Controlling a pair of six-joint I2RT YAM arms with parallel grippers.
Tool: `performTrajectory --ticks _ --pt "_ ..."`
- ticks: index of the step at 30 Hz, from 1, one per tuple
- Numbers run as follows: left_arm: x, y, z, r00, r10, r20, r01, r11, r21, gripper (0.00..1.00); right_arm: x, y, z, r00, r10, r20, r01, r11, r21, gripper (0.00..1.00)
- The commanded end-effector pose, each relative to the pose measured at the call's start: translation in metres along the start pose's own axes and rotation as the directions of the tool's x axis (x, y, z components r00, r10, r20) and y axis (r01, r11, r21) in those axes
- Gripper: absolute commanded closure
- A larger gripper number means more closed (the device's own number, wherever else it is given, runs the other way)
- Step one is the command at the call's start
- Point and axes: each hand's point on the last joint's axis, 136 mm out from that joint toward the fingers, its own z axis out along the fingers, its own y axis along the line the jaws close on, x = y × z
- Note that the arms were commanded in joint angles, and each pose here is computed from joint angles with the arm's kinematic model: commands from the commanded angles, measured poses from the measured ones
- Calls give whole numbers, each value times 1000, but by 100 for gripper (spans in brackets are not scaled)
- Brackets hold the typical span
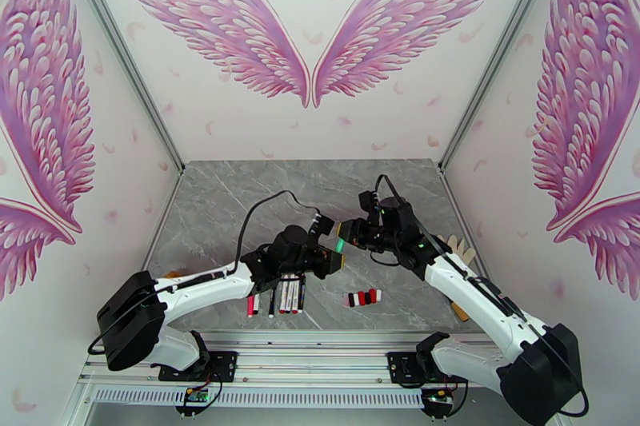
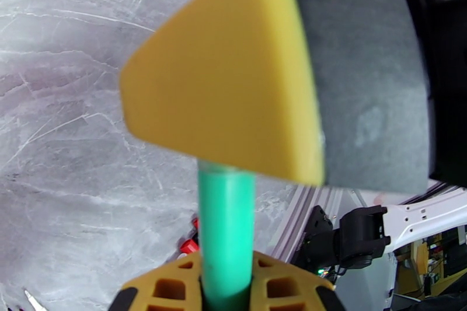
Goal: Open the pen caps
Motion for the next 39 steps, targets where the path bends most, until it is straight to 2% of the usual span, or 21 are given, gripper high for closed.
performTrajectory --ticks 1,4,11,16,23,39 --pt "6 0 -6 995 85 -43 -89 991 -100 93 -23 13 -13 996 -35 81 33 999 24 87" --pt "14 3 -8 991 115 -63 -123 981 -150 94 -33 11 -19 992 -30 119 25 999 48 89" --pt "20 -22 -16 997 48 -59 -45 998 47 94 -50 24 -33 985 -76 154 84 995 -45 91" --pt "21 -29 -24 997 31 -68 -23 994 109 94 -59 31 -43 979 -94 179 110 991 -81 91" --pt "26 -15 -27 996 59 -68 -59 998 0 94 -79 18 -53 970 -63 235 66 998 -6 91" --pt "37 -10 -43 996 57 -71 -57 998 -11 95 -81 -24 -66 970 -87 227 61 991 121 91"
